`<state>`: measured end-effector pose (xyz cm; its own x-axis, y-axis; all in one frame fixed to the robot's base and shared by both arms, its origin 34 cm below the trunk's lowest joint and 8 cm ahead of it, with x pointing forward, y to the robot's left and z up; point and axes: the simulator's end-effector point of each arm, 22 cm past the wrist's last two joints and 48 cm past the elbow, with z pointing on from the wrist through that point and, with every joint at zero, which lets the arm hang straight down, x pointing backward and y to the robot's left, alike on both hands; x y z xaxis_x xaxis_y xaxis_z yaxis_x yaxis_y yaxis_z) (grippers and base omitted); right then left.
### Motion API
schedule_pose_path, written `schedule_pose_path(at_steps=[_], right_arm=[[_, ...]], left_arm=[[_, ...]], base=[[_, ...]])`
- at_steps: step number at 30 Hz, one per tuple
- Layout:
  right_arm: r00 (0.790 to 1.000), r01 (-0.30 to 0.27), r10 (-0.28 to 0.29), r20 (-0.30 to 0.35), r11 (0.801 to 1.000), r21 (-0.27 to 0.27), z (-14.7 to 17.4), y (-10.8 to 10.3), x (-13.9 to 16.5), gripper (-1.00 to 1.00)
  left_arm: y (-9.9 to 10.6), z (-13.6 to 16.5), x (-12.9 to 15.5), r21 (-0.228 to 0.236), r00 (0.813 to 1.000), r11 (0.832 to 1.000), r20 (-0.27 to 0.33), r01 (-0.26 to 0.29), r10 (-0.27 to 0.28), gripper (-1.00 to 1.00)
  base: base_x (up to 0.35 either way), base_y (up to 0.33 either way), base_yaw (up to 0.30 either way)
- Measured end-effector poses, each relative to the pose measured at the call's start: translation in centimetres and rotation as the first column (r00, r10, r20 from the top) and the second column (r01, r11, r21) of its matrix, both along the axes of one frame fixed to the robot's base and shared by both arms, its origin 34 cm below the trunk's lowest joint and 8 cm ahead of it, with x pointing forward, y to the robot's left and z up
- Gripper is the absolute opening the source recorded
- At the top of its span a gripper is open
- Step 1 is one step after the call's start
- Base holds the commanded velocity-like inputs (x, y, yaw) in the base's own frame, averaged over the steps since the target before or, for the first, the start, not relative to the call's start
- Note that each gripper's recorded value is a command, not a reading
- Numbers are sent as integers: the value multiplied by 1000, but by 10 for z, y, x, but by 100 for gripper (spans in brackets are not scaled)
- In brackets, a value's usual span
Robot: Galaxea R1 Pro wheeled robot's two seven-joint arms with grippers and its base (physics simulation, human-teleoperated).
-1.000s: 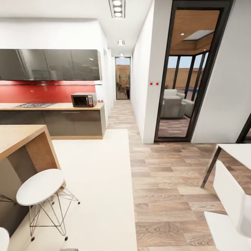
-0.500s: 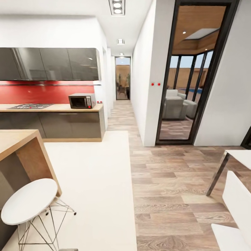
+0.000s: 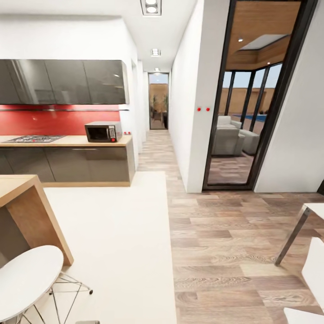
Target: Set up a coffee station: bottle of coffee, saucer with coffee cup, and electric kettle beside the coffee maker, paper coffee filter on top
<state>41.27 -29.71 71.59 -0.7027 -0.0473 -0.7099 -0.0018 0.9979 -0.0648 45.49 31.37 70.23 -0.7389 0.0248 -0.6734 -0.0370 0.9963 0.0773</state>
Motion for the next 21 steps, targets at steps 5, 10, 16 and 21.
schedule_pose_path(at_steps=[5,10,16,21], right_arm=[[1000,1,-1,0,1000,0,0,0,0,100],[1000,29,-29,4,1000,-3,1,-10,0,100],[990,143,-143,11,990,-8,3,-45,-3,100],[990,144,-144,10,990,-6,3,-46,-3,100]], left_arm=[[10,2,1,-1,999,999,11,-35,35,100],[18,3,1,-6,997,997,17,-72,72,100],[17,3,1,-11,997,997,17,-78,79,100],[17,3,1,-12,997,997,17,-78,78,100]], base=[[339,0,0],[339,0,0],[339,0,0],[339,0,0]])
